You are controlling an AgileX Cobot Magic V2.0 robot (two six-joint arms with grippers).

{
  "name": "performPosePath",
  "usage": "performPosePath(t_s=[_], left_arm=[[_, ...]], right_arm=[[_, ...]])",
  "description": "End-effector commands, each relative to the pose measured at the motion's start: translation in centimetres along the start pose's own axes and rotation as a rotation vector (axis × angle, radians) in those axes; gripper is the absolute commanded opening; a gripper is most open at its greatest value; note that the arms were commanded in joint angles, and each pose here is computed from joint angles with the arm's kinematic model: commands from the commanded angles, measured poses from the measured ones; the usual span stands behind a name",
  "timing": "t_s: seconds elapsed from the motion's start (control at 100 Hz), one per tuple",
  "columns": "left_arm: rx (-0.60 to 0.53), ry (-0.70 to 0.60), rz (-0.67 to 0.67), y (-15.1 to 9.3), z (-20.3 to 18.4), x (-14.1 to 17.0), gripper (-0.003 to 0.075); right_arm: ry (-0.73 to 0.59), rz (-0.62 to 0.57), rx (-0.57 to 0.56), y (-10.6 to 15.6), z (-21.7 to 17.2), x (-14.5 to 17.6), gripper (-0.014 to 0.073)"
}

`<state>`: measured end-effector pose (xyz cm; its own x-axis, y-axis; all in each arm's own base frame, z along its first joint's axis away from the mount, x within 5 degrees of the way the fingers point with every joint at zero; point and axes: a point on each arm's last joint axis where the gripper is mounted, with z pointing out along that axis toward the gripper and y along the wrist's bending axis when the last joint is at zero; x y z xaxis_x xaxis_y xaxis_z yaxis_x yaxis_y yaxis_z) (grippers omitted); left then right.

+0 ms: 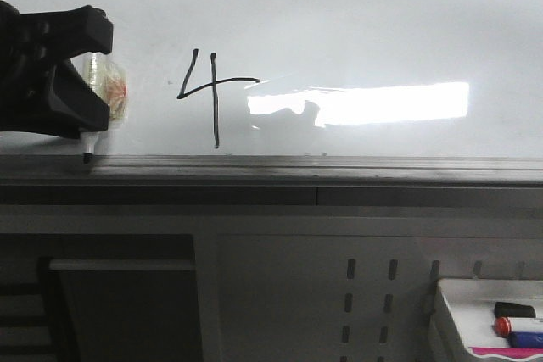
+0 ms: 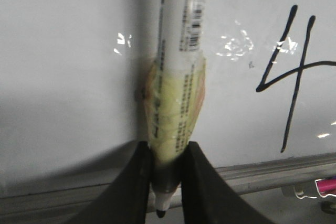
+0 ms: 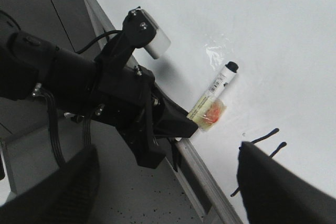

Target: Write number 4 on whiteboard

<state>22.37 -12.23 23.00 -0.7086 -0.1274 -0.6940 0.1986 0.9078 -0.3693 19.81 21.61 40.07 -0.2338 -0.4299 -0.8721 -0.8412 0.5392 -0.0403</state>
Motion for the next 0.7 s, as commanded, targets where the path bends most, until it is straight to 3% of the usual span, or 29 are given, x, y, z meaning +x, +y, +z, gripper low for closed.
performPosePath(t_s=[0.0,0.2,0.42,0.52,0.62,0.69], left_arm=[[0.020,-0.107,-0.023,-0.5,-0.3,-1.7,-0.0020],[0.022,-0.126,-0.028,-0.5,-0.3,-1.9,0.0007],[0.040,-0.183,-0.028,-0.8,-1.3,-2.5,0.0269],[0.052,-0.212,-0.014,-0.9,-2.1,-2.8,0.0307],[0.068,-0.250,0.024,-1.2,-3.2,-3.2,0.0305],[0.084,-0.279,0.057,-1.4,-4.6,-3.4,0.0304]], right_arm=[[-0.118,-0.008,0.032,-0.1,-2.1,-1.7,0.0485],[-0.114,-0.008,0.030,-0.1,-2.1,-1.7,0.0485],[-0.100,-0.008,0.024,-0.1,-2.1,-1.6,0.0484],[-0.089,-0.008,0.019,0.0,-2.1,-1.5,0.0463],[-0.074,-0.039,0.037,-0.2,-2.1,-1.3,0.0358],[-0.076,-0.051,0.045,-0.2,-2.5,-1.4,0.0195]])
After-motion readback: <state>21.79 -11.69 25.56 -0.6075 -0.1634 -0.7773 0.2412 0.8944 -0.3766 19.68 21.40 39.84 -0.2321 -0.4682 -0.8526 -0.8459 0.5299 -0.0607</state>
